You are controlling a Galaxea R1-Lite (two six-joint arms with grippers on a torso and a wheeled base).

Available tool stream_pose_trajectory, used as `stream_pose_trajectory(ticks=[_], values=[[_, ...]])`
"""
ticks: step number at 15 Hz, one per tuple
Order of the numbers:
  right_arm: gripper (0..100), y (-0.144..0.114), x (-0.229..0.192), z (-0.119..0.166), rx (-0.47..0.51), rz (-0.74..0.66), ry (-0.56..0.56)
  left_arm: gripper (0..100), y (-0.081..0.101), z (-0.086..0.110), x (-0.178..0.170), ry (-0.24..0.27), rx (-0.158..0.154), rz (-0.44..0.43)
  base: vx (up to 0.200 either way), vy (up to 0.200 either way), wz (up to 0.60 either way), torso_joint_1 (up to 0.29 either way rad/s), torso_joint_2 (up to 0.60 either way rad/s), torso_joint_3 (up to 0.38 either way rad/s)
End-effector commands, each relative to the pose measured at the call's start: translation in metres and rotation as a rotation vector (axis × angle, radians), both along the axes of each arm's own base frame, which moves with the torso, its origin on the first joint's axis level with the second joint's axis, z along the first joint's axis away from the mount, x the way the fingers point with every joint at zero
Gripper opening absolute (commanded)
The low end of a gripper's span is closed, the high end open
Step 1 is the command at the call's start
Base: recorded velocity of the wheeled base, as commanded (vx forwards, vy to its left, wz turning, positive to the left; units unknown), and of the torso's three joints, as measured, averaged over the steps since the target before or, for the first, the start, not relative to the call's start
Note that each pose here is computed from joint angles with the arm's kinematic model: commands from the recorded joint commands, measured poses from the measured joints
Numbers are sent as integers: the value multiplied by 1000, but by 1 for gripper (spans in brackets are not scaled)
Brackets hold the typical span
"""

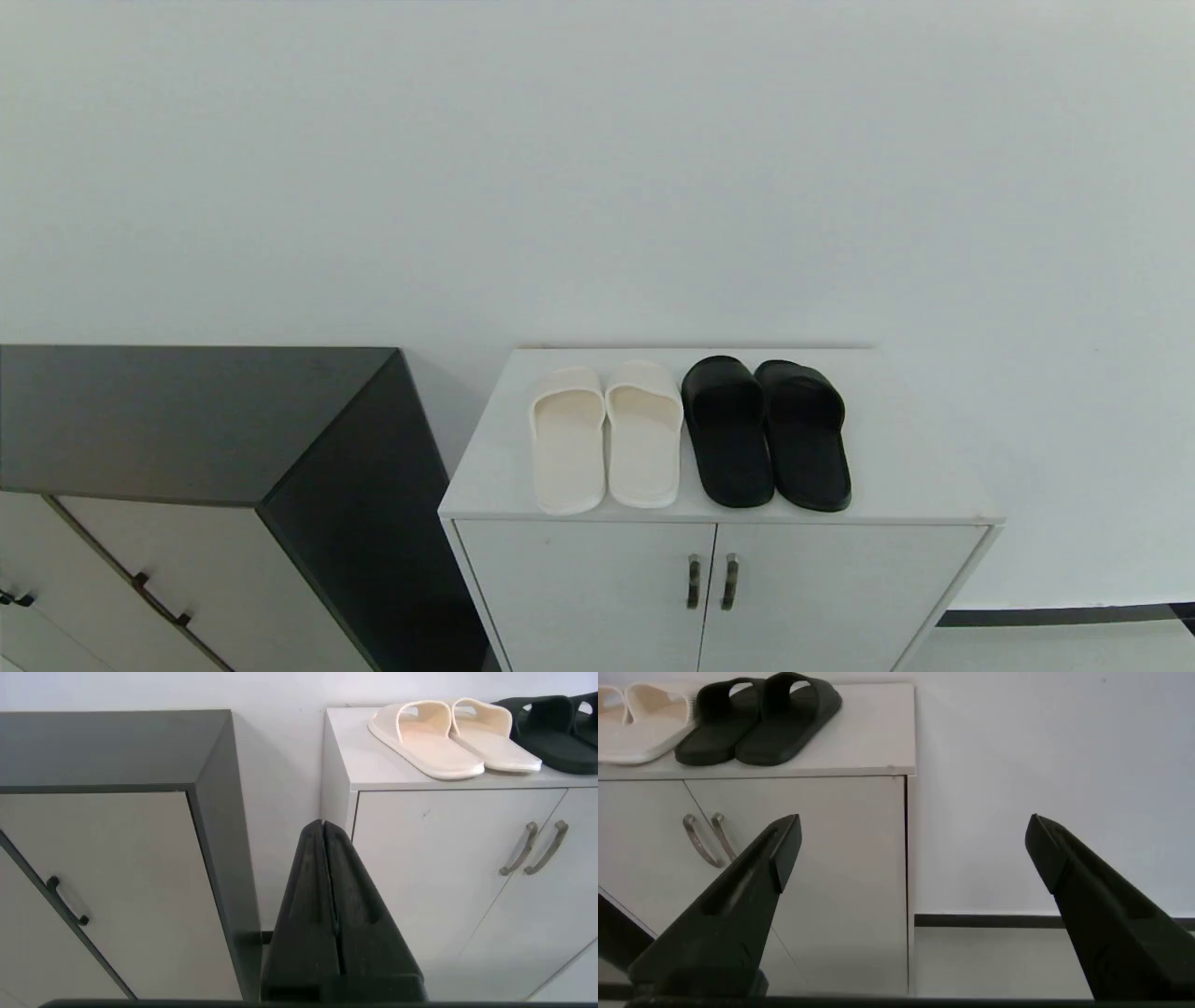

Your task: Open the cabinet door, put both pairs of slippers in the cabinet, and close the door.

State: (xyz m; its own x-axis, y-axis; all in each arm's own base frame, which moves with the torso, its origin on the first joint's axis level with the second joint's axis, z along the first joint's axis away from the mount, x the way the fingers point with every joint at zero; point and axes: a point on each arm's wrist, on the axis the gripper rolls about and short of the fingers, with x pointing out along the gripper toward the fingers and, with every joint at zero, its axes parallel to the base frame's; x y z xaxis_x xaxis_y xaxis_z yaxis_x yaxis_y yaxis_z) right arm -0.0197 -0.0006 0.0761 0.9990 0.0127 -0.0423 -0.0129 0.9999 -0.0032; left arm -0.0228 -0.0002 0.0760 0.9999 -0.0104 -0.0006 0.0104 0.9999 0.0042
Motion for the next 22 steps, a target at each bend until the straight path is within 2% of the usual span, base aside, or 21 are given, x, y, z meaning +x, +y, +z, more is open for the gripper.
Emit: stream_pose_trajectory(ticks=[1,5,7,8,9,10,11,13,15,16,17,20,22], values=[[100,0,1,1,-1,3,10,0,0,0,0,-1,-1,0,0,0,0,0,0,0],[100,0,-3,0,-3,-17,-47,0,0,0,0,-1,0,1,0,0,0,0,0,0],[100,0,-2,0,39,-17,-38,0,0,0,0,-1,0,1,0,0,0,0,0,0],[100,0,-10,51,145,-6,-153,0,0,0,0,-1,0,0,0,0,0,0,0,0],[100,0,-7,76,211,14,-132,0,0,0,0,-1,0,0,0,0,0,0,0,0],[100,1,10,82,152,59,7,0,0,0,0,-1,5,0,0,0,0,0,0,0],[100,4,32,77,106,130,162,0,0,0,0,-1,0,0,0,0,0,0,0,0],[100,10,79,78,134,257,343,0,0,0,0,-1,-1,0,0,0,0,0,0,0],[100,22,119,80,123,312,366,0,0,0,0,-1,3,0,0,0,0,0,0,0],[100,26,127,79,119,299,373,0,0,0,0,-1,2,0,0,0,0,0,0,0],[100,40,134,80,99,271,372,0,0,0,0,-1,0,0,0,0,0,0,0,0],[100,85,150,99,125,250,345,0,0,0,0,-1,5,-2,0,0,0,0,0,0],[100,102,162,106,106,239,338,0,0,0,0,-1,3,-2,0,0,0,0,0,0]])
